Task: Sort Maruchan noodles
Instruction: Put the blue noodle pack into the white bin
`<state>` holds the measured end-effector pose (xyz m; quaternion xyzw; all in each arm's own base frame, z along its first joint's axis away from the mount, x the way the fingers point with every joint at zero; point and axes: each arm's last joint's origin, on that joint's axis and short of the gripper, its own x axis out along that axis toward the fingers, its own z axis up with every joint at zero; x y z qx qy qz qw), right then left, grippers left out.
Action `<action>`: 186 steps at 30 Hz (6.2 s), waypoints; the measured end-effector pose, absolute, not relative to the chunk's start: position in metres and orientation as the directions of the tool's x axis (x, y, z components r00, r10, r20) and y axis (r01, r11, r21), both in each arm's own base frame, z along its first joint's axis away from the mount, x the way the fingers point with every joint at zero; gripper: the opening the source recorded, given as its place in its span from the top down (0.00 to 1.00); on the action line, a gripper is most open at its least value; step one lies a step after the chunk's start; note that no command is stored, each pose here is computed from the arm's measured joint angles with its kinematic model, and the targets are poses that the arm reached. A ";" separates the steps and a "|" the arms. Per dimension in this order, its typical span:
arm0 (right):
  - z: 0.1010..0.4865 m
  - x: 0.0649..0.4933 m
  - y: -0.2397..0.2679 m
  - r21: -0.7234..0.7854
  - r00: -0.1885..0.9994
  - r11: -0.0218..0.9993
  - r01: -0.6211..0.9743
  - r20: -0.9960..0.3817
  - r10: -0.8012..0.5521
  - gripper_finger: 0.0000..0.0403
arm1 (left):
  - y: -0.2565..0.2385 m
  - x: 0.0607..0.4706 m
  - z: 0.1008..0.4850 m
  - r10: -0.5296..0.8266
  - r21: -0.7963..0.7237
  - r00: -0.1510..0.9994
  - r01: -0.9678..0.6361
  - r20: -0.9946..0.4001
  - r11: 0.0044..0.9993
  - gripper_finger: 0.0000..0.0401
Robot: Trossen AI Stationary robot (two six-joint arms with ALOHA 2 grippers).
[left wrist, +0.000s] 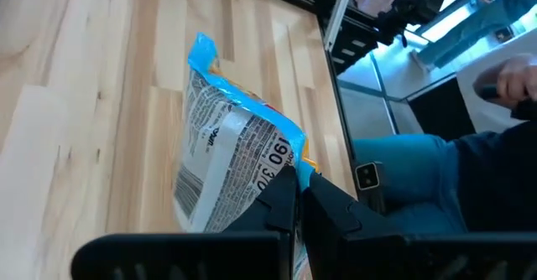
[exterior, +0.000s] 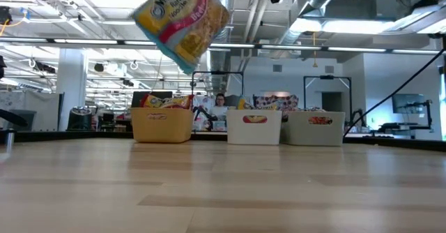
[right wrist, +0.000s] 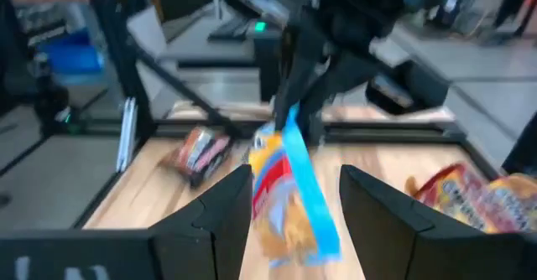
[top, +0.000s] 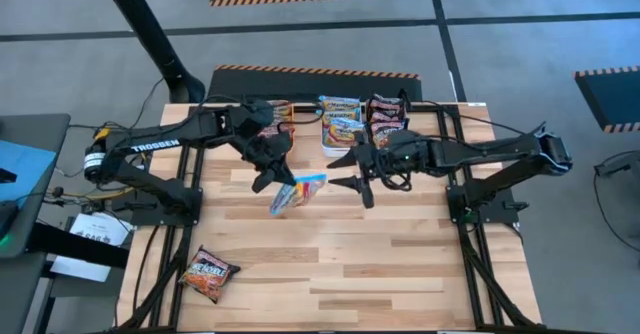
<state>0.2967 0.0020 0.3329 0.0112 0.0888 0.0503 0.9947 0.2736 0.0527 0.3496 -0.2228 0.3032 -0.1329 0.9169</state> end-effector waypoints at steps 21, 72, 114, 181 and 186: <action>0.337 0.355 0.004 -0.053 0.957 0.989 -0.137 -0.267 0.118 0.49 | 0.036 0.277 0.350 -0.387 -0.483 0.773 0.121 -0.503 0.867 1.00; 0.297 0.388 0.011 0.116 0.761 0.981 -0.152 -0.620 0.191 0.87 | 0.043 0.280 0.352 -0.176 -0.319 0.831 -0.001 -0.527 0.948 0.76; 0.253 0.237 -0.058 0.171 0.910 0.946 0.274 -0.364 -0.198 0.87 | 0.043 0.283 0.358 -0.217 -0.344 0.860 0.052 -0.461 0.938 0.72; 0.190 0.258 -0.132 0.269 0.835 0.795 0.544 -0.269 -0.480 0.52 | 0.042 0.283 0.358 -0.214 -0.303 0.859 0.073 -0.465 0.950 0.72; 0.209 0.242 -0.126 0.265 0.823 0.787 0.557 -0.301 -0.482 0.53 | 0.042 0.283 0.358 -0.214 -0.303 0.859 0.073 -0.465 0.950 0.72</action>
